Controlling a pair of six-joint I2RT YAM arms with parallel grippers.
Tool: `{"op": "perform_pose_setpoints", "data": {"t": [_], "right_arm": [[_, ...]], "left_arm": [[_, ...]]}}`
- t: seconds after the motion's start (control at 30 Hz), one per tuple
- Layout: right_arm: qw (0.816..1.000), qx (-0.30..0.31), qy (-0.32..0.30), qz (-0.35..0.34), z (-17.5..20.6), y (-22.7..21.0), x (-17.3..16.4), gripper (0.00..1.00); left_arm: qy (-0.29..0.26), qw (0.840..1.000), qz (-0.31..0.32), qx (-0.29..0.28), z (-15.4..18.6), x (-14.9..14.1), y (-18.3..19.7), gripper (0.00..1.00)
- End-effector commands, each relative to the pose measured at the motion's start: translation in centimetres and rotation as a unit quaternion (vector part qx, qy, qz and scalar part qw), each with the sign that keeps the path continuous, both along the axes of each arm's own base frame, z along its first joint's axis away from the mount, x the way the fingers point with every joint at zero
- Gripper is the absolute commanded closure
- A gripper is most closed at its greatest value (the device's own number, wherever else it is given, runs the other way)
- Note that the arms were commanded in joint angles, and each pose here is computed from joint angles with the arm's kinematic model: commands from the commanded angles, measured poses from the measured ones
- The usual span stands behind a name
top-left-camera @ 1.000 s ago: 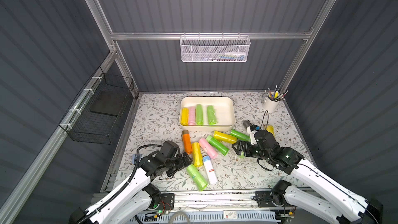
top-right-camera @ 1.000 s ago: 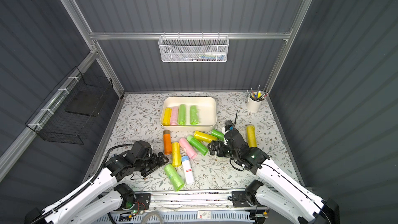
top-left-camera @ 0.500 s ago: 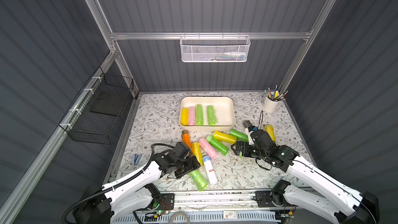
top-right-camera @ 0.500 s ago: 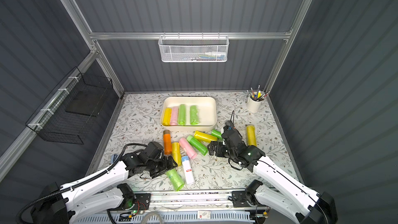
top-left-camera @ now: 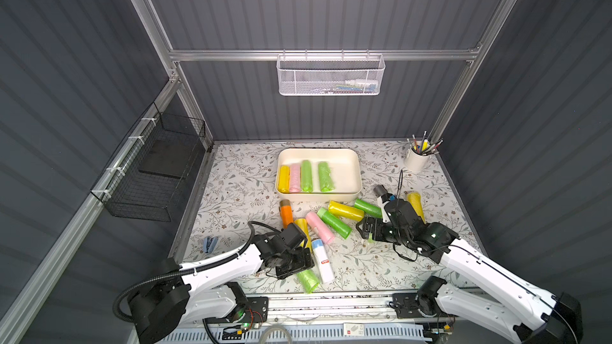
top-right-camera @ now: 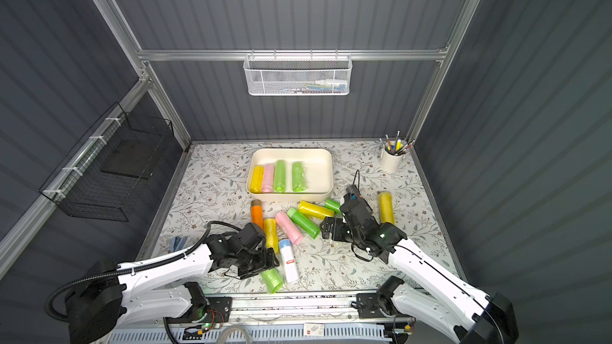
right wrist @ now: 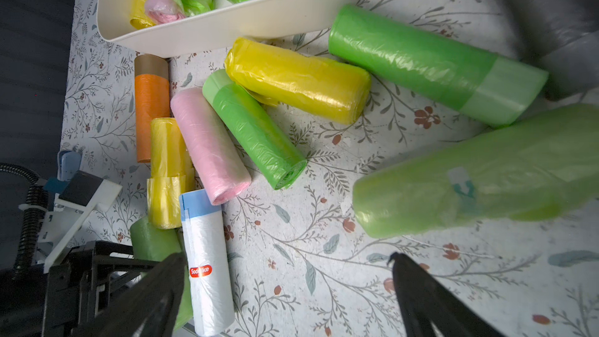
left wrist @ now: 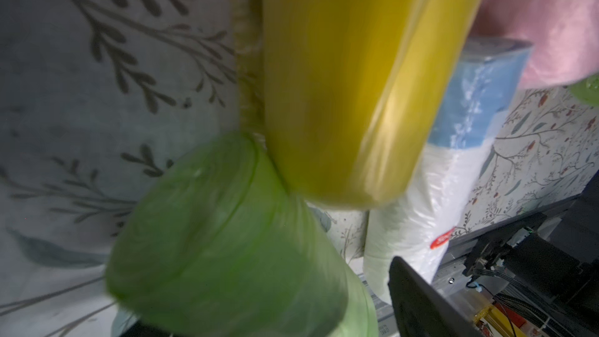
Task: Put the roll of trash bags into the storage box
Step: Pick up the roll of trash bags from the center of the board.
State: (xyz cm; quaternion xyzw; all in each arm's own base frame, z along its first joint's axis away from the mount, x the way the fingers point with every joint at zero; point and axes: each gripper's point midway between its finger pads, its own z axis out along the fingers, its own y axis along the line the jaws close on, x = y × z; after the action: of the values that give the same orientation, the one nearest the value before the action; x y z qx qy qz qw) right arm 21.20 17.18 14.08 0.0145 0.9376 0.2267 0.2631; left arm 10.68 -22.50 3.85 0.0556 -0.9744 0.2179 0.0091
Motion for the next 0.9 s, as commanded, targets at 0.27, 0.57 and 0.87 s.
{"op": "perform_pose_setpoints", "data": {"t": [0.27, 0.57, 0.87], "right_arm": [[1.0, -0.008, -0.016, -0.007, 0.9, -0.5, 0.2, 0.01], [1.0, -0.011, -0.017, -0.009, 0.7, -0.7, 0.2, 0.01], [1.0, 0.0, -0.018, -0.011, 1.1, -0.4, 0.3, 0.01]], "left_arm": [[-0.018, 0.999, -0.007, 0.034, -0.7, 1.3, -0.9, 0.33], [-0.021, 0.999, -0.002, 0.041, -1.4, 1.6, -0.9, 0.44], [-0.053, 0.998, -0.008, 0.035, 1.1, 2.6, -1.3, 0.59]]}}
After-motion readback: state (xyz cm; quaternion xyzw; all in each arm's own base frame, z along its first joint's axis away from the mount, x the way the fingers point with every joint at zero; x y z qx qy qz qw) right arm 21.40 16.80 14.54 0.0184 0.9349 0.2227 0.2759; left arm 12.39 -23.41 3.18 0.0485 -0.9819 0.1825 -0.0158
